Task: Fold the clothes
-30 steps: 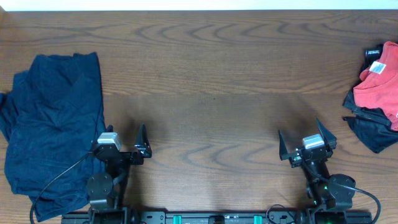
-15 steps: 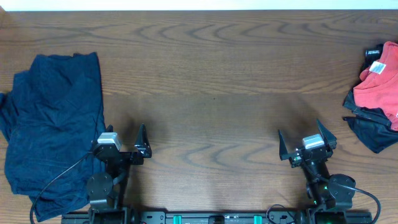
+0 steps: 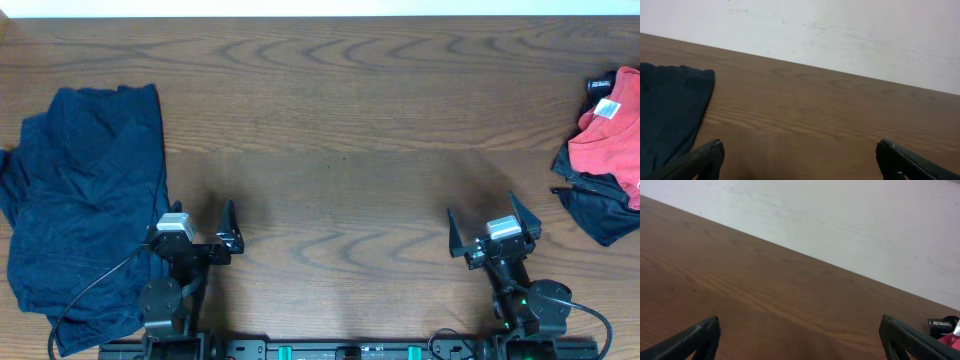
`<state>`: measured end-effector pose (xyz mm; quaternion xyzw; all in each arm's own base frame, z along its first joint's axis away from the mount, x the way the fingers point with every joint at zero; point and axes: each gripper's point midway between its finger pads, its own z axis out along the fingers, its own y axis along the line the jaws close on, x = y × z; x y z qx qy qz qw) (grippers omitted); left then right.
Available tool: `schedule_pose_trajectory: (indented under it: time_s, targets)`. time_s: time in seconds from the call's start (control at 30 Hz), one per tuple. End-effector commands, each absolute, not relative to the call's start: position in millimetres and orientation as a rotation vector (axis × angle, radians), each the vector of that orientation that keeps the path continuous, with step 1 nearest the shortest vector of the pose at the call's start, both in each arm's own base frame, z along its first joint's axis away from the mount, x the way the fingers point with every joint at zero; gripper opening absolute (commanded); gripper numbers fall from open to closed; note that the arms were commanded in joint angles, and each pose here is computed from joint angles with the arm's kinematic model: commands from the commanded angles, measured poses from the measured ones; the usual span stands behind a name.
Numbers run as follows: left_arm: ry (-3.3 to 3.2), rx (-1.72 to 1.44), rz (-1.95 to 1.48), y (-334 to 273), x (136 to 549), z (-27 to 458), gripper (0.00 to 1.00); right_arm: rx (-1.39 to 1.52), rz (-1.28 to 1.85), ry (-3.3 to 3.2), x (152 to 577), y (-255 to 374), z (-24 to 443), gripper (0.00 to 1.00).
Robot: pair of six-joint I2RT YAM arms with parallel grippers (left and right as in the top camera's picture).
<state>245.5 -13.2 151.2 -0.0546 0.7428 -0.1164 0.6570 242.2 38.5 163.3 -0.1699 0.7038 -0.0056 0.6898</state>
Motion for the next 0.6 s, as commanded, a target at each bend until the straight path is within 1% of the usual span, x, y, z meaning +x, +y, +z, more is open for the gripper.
schedule_pose_trajectory:
  time_s: [0.0, 0.47, 0.57]
  targets:
    - [1.742, -0.121, -0.305, -19, 244, 134, 0.98, -0.361, -0.017, 1.587, 243, 35, 161, 0.99]
    - [1.726, -0.125, -0.301, -18, 244, 138, 0.98, -0.361, -0.016, 1.587, 243, 35, 161, 0.99]
    - [1.71, -0.115, -0.307, -19, 244, 147, 0.98, -0.361, -0.017, 1.587, 243, 35, 161, 0.99]
